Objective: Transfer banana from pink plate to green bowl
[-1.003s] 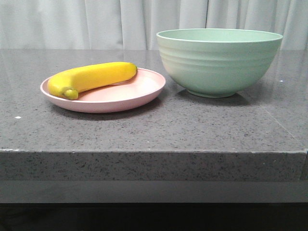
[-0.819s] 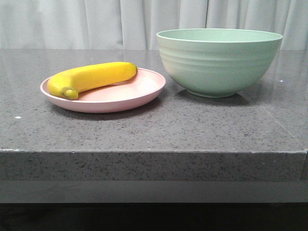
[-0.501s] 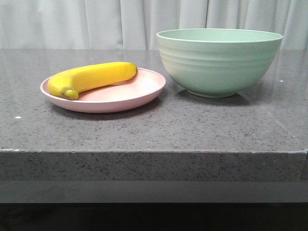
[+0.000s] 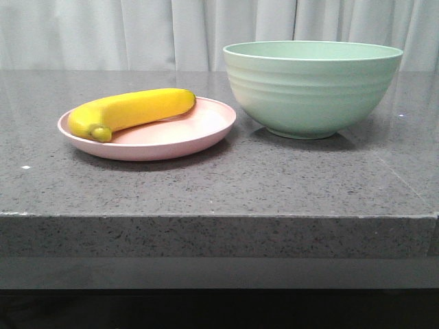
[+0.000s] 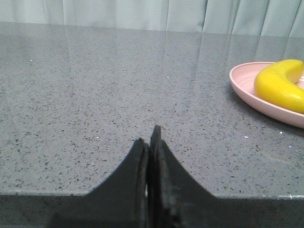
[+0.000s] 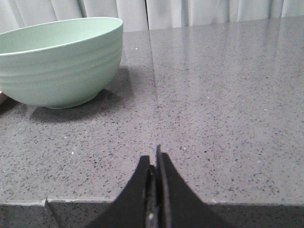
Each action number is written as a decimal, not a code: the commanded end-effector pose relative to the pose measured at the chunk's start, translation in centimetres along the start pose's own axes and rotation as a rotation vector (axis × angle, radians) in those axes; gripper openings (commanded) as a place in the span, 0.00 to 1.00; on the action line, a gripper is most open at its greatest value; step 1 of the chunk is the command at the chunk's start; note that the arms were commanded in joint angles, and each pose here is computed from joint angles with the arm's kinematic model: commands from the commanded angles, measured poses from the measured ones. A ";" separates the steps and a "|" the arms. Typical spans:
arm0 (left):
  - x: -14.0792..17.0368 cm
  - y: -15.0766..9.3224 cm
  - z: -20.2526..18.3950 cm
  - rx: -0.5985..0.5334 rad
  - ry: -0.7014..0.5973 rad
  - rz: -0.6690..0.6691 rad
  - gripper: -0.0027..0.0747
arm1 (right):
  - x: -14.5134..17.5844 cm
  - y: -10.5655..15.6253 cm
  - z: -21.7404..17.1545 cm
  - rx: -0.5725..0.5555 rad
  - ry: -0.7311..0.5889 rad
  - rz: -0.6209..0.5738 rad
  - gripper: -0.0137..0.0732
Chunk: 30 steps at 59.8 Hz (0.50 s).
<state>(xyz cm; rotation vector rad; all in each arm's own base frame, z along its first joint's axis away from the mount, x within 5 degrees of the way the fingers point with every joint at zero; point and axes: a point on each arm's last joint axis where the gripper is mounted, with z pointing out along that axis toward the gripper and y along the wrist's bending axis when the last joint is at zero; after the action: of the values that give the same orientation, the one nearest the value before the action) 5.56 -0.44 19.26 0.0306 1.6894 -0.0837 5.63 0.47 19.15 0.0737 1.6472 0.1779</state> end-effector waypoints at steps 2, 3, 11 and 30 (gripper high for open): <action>-0.8 0.0 -0.2 -0.001 -0.104 -0.014 0.01 | -0.8 0.0 -0.2 0.001 -0.098 -0.011 0.09; -0.8 0.0 -0.2 -0.001 -0.104 -0.014 0.01 | -0.8 0.0 -0.2 0.001 -0.098 -0.011 0.09; -0.8 0.0 -0.2 -0.001 -0.104 -0.014 0.01 | -0.8 0.0 -0.2 0.001 -0.101 -0.011 0.09; -2.1 0.0 -0.4 0.002 -0.207 -0.036 0.01 | -1.5 0.0 -0.3 -0.002 -0.172 -0.012 0.09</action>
<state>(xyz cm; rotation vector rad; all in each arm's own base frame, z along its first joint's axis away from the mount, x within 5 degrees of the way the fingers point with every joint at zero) 5.60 -0.45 19.63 0.0187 1.6484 -0.0966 5.64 0.45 19.31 0.0746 1.6291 0.1773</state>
